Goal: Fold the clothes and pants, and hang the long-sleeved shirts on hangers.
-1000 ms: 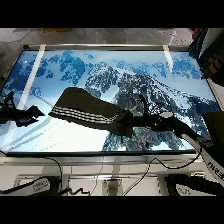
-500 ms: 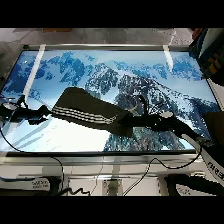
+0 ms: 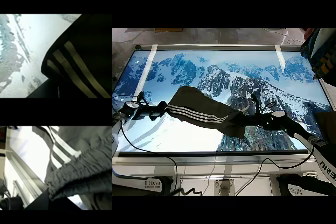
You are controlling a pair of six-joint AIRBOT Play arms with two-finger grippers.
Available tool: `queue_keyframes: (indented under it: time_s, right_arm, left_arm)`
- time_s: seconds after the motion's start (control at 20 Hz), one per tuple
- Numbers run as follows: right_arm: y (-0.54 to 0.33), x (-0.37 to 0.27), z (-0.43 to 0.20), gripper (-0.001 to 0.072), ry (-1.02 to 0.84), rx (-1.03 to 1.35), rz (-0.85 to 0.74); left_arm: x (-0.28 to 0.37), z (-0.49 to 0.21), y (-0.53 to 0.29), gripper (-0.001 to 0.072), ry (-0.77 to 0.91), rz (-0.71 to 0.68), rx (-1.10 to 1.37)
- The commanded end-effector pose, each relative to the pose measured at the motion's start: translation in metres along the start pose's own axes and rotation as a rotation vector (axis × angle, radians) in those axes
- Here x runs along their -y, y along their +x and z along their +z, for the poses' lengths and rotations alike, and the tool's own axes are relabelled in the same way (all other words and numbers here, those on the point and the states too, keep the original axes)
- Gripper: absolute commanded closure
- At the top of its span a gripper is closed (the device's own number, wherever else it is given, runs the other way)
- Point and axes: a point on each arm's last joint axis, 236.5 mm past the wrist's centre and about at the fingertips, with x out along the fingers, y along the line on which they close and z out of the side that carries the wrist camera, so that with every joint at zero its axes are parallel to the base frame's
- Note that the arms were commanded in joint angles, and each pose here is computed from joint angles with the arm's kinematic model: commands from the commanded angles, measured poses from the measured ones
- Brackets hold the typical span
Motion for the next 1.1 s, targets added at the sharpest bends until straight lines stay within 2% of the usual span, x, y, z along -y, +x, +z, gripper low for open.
queue_keyframes:
  time_s: [0.0,0.2,0.3,0.55,0.8,1.05]
  right_arm:
    - [-0.008,-0.02,0.03,0.0689,-0.056,0.046,0.03]
    - [-0.041,-0.061,0.103,0.0689,-0.193,0.162,0.044]
    - [-0.064,-0.089,0.13,0.0689,-0.252,0.192,0.069]
    - [-0.113,-0.17,0.138,0.069,-0.481,0.107,0.128]
    - [-0.168,-0.232,0.134,0.0691,-0.673,0.219,-0.062]
    - [-0.238,-0.322,0.091,0.0691,-0.802,0.413,-0.042]
  left_arm:
    - [0.038,0.014,-0.016,0.0705,0.057,-0.087,0.067]
    - [0.132,0.049,-0.111,0.0704,0.292,-0.304,0.275]
    - [0.174,0.063,-0.179,0.0705,0.383,-0.367,0.429]
    - [0.242,0.039,-0.339,0.0705,0.689,-0.398,0.788]
    - [0.268,-0.006,-0.468,0.0705,0.765,-0.406,1.138]
    - [0.27,-0.063,-0.566,0.0706,0.838,-0.357,1.447]
